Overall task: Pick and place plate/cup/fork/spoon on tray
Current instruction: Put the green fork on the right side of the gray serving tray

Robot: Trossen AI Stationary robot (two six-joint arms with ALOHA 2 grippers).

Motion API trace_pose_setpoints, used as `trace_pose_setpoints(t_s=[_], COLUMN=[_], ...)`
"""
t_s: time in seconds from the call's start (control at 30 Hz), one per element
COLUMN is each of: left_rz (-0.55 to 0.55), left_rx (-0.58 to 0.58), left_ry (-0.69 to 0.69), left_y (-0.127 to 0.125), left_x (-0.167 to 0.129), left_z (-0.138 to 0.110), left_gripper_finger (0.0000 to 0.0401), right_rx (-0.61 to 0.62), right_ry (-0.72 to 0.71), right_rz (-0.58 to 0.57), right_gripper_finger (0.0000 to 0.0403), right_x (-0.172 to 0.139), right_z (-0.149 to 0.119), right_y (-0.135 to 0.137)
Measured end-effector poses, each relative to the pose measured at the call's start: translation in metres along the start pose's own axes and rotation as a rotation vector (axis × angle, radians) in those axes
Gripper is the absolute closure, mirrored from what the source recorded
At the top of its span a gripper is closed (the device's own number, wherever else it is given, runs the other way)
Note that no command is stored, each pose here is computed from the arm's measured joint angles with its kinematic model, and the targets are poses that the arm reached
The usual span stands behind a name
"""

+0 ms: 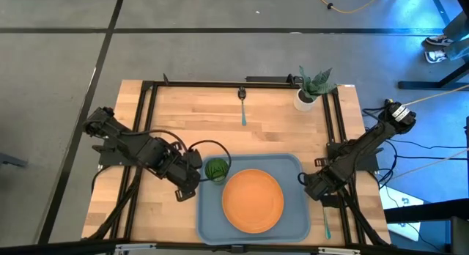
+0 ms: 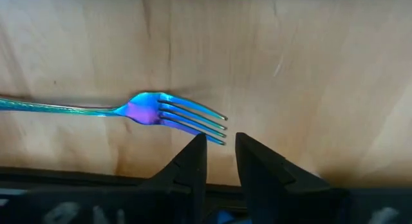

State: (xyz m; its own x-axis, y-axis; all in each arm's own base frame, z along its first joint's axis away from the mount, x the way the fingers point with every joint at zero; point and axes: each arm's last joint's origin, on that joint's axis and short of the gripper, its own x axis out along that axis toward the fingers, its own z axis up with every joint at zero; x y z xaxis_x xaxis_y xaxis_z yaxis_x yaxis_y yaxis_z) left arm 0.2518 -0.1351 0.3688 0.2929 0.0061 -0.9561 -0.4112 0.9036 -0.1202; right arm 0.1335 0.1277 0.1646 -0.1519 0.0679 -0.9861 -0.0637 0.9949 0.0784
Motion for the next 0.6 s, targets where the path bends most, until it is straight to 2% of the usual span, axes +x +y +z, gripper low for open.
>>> trace_pose_setpoints(t_s=[0.2, 0.4, 0.6], left_rz=[0.007, 0.009, 0.008], left_rx=[-0.024, -0.030, -0.029], left_ry=[-0.003, -0.004, -0.005], left_y=[0.004, 0.006, 0.006], left_x=[0.001, 0.001, 0.001], left_z=[0.006, 0.007, 0.007], left_gripper_finger=[0.0401, 0.0401, 0.0401], right_rx=[-0.042, -0.057, -0.053], right_ry=[0.008, -0.023, 0.012], right_rz=[-0.004, 0.049, 0.055], right_gripper_finger=[0.0315, 0.0315, 0.0315], right_x=[0.004, 0.013, 0.021], right_z=[-0.002, 0.000, -0.004], right_y=[-0.002, -0.001, -0.005])
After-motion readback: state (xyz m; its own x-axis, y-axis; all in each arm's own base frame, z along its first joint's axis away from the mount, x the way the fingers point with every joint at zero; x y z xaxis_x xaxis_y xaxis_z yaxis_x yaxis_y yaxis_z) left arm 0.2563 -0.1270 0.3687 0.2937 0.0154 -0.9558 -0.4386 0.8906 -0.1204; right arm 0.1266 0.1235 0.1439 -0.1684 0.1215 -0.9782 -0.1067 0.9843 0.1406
